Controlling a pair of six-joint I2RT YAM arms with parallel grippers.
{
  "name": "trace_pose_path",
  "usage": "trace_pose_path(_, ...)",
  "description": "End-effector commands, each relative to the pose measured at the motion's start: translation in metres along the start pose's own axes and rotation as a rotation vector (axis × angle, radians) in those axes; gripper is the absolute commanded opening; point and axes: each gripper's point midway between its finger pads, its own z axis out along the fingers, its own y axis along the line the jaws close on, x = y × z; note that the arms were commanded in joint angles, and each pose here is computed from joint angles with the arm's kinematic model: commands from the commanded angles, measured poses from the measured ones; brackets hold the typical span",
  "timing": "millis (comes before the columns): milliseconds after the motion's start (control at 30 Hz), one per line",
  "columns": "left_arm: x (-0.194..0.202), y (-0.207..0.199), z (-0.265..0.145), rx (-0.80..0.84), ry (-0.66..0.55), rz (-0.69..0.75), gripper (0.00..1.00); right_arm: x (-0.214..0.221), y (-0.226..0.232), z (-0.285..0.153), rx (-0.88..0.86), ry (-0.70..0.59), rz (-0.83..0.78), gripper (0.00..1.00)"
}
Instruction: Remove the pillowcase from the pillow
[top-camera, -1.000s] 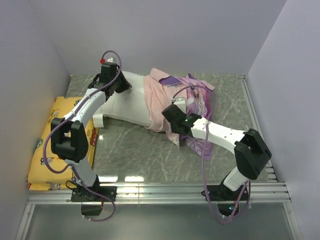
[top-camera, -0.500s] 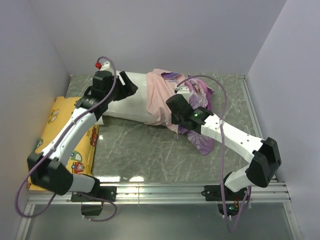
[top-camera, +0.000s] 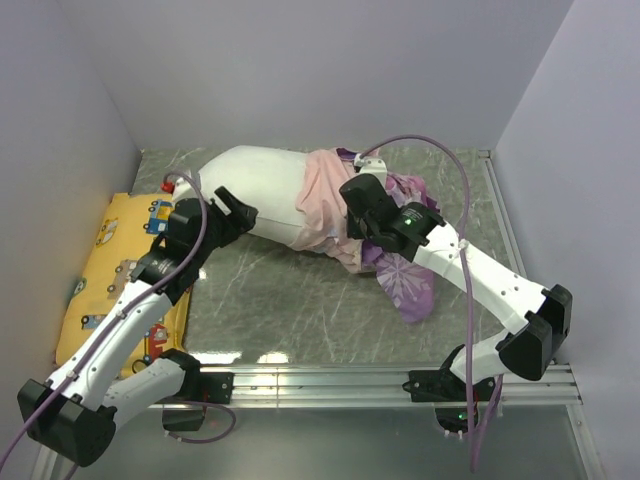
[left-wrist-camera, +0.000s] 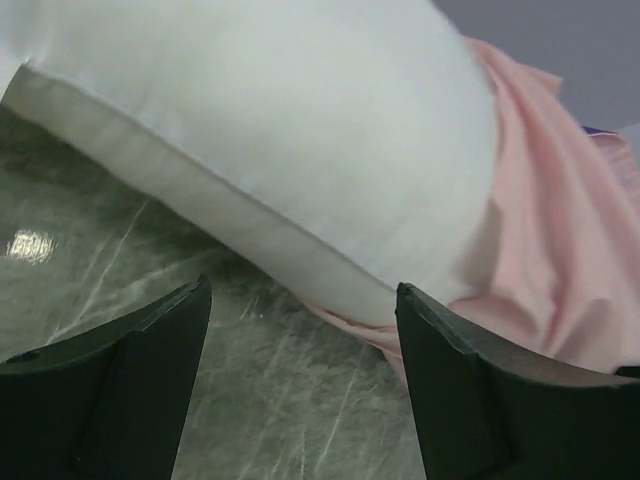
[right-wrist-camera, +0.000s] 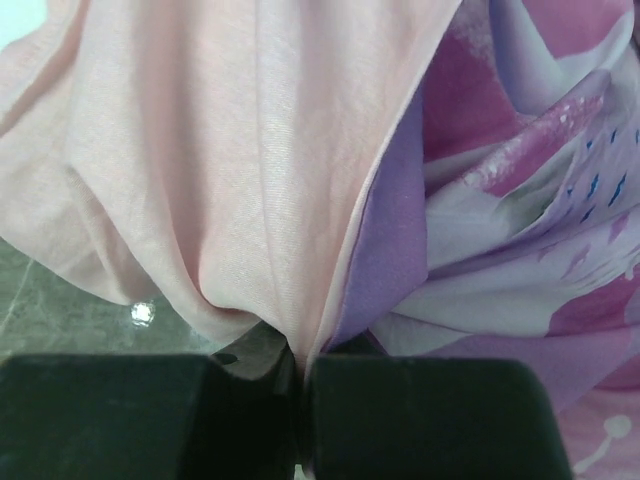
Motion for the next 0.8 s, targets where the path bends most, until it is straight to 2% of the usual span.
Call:
trace_pose_path(0,0.004,0.005,0.007,0.001,-0.041,-0.091,0.8,-0.047,0.001,-0.035,-0.041,-0.141,0.051,0.0)
trace_pose_path(367,0.016,-0.019,0.038,0.143,-0.03,-0.145,0.84,-0.046,-0.001,-0.042,-0.06,-0.141,0.064,0.0)
trace_pose_path(500,0.039,-0.02,0.058,0.151,0.051,-0.173,0.83,-0.045,0.0,-0.044,-0.065,-0.136,0.062,0.0)
trace_pose_path(633,0.048,-0.022,0.069,0.153,0.077,-0.219,0.84,-0.039,0.001,-0.041,-0.072,-0.126,0.065,0.0)
trace_pose_path(733,0.052,-0.025,0.077,0.129,0.08,-0.226,0.82,-0.038,0.003,-0.039,-0.073,-0.119,0.06,0.0)
trace_pose_path(767,0.053,-0.026,0.079,0.122,0.077,-0.226,0.71,-0.037,0.003,-0.038,-0.072,-0.116,0.059,0.0)
